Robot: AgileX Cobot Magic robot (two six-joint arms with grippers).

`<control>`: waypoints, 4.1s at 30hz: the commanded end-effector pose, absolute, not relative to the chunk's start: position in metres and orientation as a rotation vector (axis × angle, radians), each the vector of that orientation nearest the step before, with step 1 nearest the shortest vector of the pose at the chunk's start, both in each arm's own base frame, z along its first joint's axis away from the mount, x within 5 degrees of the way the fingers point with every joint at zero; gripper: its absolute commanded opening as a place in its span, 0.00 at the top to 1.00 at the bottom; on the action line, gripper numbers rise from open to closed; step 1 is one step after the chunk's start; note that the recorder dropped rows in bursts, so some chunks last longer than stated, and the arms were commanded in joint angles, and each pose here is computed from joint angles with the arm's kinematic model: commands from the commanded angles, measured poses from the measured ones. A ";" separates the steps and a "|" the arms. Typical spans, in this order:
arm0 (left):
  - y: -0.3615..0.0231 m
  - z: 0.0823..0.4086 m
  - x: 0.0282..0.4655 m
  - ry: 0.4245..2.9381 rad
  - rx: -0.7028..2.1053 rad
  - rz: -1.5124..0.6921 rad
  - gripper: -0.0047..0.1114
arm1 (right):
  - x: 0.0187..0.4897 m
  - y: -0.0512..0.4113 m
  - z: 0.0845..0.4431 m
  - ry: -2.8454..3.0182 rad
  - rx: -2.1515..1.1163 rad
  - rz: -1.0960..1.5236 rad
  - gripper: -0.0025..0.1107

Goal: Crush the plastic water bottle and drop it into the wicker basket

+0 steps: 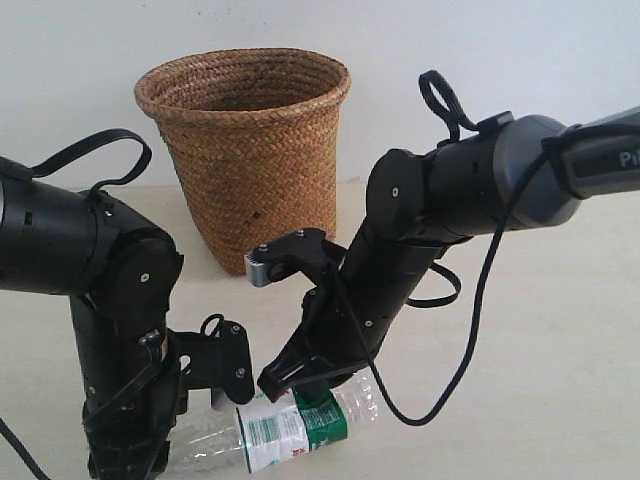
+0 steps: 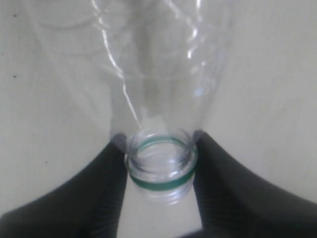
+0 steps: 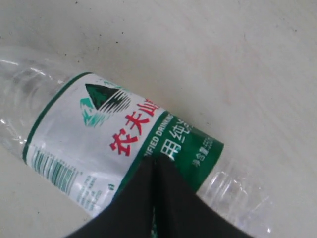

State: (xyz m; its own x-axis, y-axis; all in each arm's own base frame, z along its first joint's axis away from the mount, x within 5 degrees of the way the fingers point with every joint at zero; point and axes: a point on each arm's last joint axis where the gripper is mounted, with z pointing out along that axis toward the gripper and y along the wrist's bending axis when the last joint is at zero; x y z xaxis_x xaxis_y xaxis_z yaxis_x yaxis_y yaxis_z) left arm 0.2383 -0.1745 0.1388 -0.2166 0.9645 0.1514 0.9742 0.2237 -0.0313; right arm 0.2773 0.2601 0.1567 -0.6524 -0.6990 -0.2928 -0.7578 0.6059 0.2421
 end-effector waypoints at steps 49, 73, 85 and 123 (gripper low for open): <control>-0.177 0.141 0.238 -2.377 -1.878 -0.103 0.93 | 0.259 0.242 0.098 2.787 -1.751 0.437 0.98; -0.177 0.141 0.238 -2.377 -1.878 -0.103 0.93 | 0.260 0.241 0.198 2.509 -1.559 0.434 0.98; -0.177 0.141 0.238 -2.375 -1.877 -0.103 0.93 | 0.221 0.206 0.325 2.244 -1.240 0.467 0.98; -0.178 0.150 0.240 -2.407 -1.922 -0.124 0.93 | 0.024 0.028 0.356 1.704 -0.791 0.449 0.98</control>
